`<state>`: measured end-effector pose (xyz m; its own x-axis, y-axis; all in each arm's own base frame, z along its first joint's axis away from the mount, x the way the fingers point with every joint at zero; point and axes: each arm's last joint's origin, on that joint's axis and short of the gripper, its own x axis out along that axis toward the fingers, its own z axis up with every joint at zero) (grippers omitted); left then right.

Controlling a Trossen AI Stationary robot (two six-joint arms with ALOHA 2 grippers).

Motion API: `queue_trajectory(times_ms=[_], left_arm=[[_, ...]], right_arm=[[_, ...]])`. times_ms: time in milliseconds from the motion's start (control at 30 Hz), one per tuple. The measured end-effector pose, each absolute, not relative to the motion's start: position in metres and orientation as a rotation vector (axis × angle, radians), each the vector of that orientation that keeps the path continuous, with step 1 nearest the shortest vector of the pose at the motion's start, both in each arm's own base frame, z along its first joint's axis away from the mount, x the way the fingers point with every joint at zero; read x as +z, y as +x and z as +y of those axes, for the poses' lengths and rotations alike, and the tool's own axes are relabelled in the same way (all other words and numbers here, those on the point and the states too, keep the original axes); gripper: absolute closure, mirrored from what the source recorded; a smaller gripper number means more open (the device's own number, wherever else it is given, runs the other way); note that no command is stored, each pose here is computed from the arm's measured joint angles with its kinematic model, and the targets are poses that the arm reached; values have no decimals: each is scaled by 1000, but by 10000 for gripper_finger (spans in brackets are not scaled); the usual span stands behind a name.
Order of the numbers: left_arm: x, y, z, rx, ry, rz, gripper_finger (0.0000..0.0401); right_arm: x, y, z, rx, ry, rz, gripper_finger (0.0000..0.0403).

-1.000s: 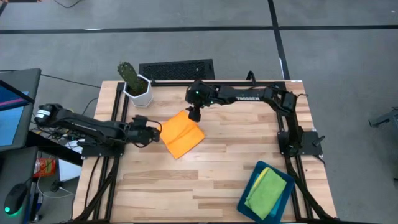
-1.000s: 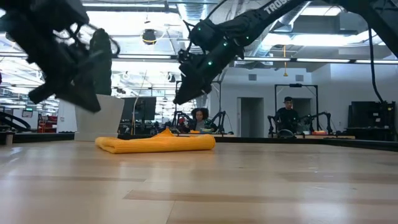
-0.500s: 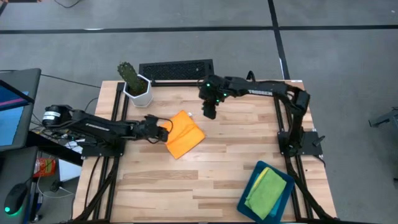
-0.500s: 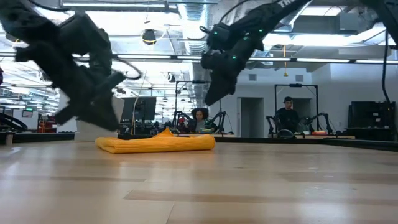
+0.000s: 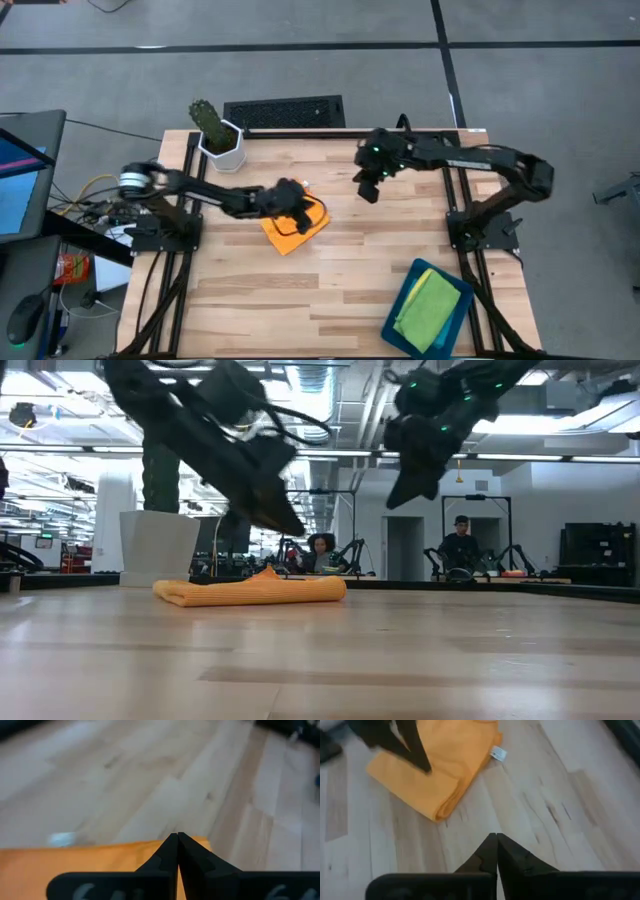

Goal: Fold microfiber towels
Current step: Fold the orange microfiber towel

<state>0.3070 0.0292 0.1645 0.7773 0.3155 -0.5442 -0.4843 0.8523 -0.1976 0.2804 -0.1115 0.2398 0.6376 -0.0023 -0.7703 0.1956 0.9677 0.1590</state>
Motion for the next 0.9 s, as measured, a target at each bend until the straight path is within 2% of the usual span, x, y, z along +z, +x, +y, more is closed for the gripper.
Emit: queue_trajectory(times_ms=[100,333,600,767,900], left_arm=[[150,331,30,413,-303,569,401],[121,357,30,333,-297,682,401],[95,368,10,103,-373,715,401],[95,385,-12,-16,-364,660,401],[115,394,-8,21,-307,643,401]], right_arm=[[244,264,-102,-168,227,861,369],[252,234,-87,-214,275,817,395],[263,214,-65,-247,343,737,371],[265,217,-53,-245,331,727,386],[253,230,-53,-288,317,768,383]])
